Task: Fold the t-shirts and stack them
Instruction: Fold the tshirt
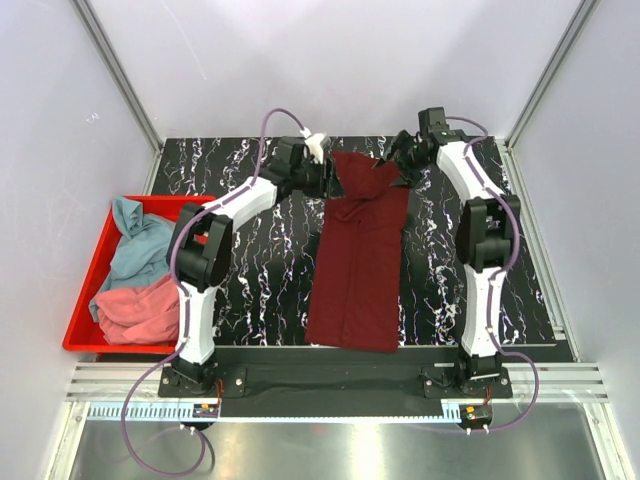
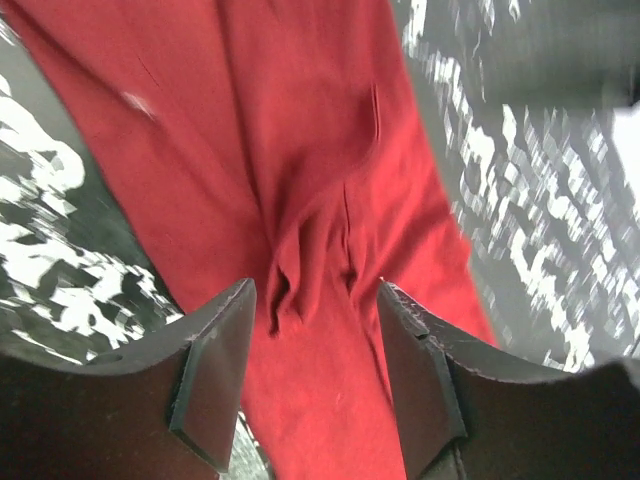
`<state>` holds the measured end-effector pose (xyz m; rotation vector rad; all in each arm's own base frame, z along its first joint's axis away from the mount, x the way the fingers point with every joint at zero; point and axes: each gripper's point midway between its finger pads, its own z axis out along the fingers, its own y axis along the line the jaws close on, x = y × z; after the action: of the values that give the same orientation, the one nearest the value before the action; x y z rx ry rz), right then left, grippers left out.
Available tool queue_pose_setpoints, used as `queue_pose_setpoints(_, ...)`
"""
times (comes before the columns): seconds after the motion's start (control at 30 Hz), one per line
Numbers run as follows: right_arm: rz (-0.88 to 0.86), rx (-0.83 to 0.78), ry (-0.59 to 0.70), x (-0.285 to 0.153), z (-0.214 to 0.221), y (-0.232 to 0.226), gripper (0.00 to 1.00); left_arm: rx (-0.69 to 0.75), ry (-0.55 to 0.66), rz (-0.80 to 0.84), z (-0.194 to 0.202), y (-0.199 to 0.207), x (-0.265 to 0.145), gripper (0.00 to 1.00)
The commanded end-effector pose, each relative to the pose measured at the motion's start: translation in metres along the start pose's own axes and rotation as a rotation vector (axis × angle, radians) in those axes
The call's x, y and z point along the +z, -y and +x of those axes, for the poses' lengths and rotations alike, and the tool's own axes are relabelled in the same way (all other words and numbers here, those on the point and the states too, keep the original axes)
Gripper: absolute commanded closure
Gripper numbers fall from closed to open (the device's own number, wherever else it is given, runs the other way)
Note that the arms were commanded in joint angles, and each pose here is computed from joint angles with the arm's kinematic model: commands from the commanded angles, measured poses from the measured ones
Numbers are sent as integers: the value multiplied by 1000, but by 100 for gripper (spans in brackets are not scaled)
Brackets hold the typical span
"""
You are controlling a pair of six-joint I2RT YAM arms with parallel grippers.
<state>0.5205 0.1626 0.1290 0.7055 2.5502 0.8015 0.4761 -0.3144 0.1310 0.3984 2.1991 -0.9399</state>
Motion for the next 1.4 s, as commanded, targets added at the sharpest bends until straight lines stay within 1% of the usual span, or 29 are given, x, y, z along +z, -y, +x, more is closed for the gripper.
queue_pose_setpoints(0.0, 7, 107, 0, 23, -14, -4, 23, 111, 0, 8, 4, 2, 6, 43)
queue_pose_setpoints(0.13, 38, 165, 15, 36, -16, 5, 28, 100, -22, -66, 11, -11, 14, 44)
queue_pose_setpoints(0.17, 39, 170, 13, 40, -15, 7, 32, 95, -22, -91, 11, -15, 15, 44)
queue_pose_setpoints(0.3, 62, 166, 4, 46, -11, 15, 37, 69, -54, -113, 23, -23, 23, 45)
queue_pose_setpoints(0.43, 89, 160, 5, 53, -11, 24, 41, 41, -74, -91, 29, -22, 30, 45)
queue_pose_setpoints(0.57, 99, 174, -22, 66, -5, 33, 45, 27, -88, -62, 33, -15, 34, 45)
queue_pose_setpoints(0.6, 102, 181, -23, 67, -5, 34, 48, 28, -86, -58, 33, -13, 34, 45)
queue_pose_setpoints(0.9, 94, 180, -37, 75, -4, 36, 51, -29, -111, 21, 40, -1, 43, 48)
queue_pose_setpoints(0.93, 88, 179, -40, 74, -4, 33, 55, -35, -114, 37, 41, 2, 44, 48)
queue_pose_setpoints(0.97, 87, 178, -43, 76, -3, 34, 57, -44, -112, 46, 39, 4, 45, 48)
queue_pose_setpoints(1.03, 83, 179, -40, 77, -5, 34, 58, -54, -127, 47, 43, 2, 48, 50)
queue_pose_setpoints(1.1, 80, 177, -40, 78, -5, 33, 65, -52, -131, 45, 43, 2, 50, 52)
queue_pose_setpoints(1.13, 72, 175, -35, 77, -8, 30, 67, -47, -143, 40, 46, 3, 51, 55)
queue_pose_setpoints(1.17, 70, 175, -42, 80, -6, 30, 75, -28, -148, 39, 47, 3, 51, 57)
queue_pose_setpoints(1.23, 51, 168, -38, 78, -10, 23, 79, -10, -145, 30, 43, 5, 50, 64)
queue_pose_setpoints(1.27, 46, 161, -33, 78, -12, 20, 83, 9, -140, 21, 41, 6, 48, 72)
queue_pose_setpoints(1.3, 35, 149, -29, 77, -14, 17, 84, 25, -138, 4, 41, 5, 47, 76)
queue_pose_setpoints(1.33, 12, 136, -17, 72, -19, 7, 85, 54, -118, -30, 34, 7, 43, 77)
queue_pose_setpoints(1.37, -2, 126, -11, 70, -22, 2, 87, 86, -123, -52, 34, 5, 40, 78)
